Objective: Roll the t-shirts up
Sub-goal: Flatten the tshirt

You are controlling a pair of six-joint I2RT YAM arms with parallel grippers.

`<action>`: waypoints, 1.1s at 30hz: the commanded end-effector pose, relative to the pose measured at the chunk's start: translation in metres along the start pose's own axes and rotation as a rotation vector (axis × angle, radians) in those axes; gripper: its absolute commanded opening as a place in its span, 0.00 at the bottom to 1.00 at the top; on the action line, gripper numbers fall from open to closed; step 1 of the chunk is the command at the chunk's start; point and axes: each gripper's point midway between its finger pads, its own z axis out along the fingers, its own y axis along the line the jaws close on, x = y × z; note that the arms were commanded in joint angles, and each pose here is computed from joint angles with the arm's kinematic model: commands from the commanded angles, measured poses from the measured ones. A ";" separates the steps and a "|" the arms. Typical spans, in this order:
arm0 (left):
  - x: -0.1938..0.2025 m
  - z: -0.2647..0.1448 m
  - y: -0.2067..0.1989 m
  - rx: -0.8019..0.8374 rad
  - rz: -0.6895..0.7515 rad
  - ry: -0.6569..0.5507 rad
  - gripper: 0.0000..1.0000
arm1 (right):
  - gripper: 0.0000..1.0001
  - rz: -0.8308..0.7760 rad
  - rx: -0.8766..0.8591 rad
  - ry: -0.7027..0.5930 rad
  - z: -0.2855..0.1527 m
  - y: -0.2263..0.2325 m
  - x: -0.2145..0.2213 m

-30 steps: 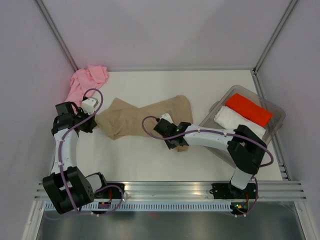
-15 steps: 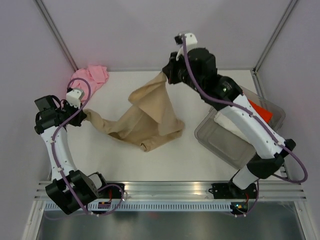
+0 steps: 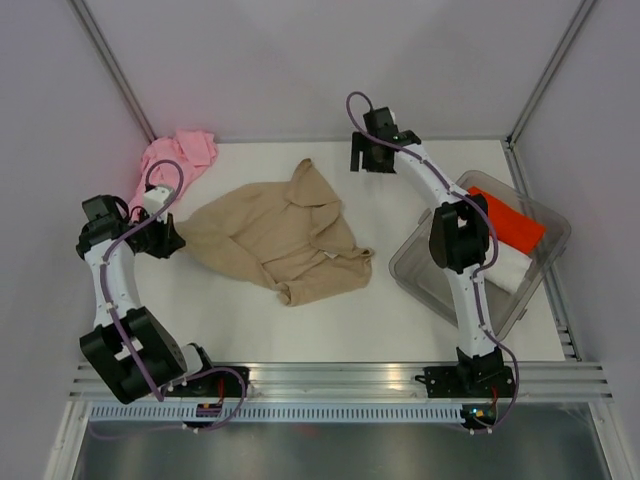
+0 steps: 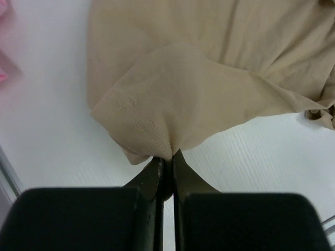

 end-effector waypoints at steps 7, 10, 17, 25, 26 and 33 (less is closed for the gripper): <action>0.035 0.003 -0.005 -0.005 0.170 0.050 0.02 | 0.84 -0.193 0.008 -0.116 -0.147 0.054 0.071; 0.052 -0.003 0.003 -0.048 0.228 0.108 0.06 | 0.74 -0.173 -0.023 -0.060 -0.153 0.060 0.123; 0.094 -0.031 -0.036 0.167 0.420 0.303 0.51 | 0.33 -0.173 -0.042 0.058 -0.153 0.057 0.212; 0.016 -0.001 -0.037 0.156 0.361 0.034 0.78 | 0.57 -0.190 0.028 0.126 -0.127 0.039 0.250; 0.015 0.007 -0.031 0.126 0.354 0.056 0.74 | 0.58 -0.189 0.049 0.129 -0.125 0.035 0.252; 0.043 0.054 0.012 -0.009 0.215 0.276 0.64 | 0.68 -0.159 0.110 0.130 -0.119 0.024 0.257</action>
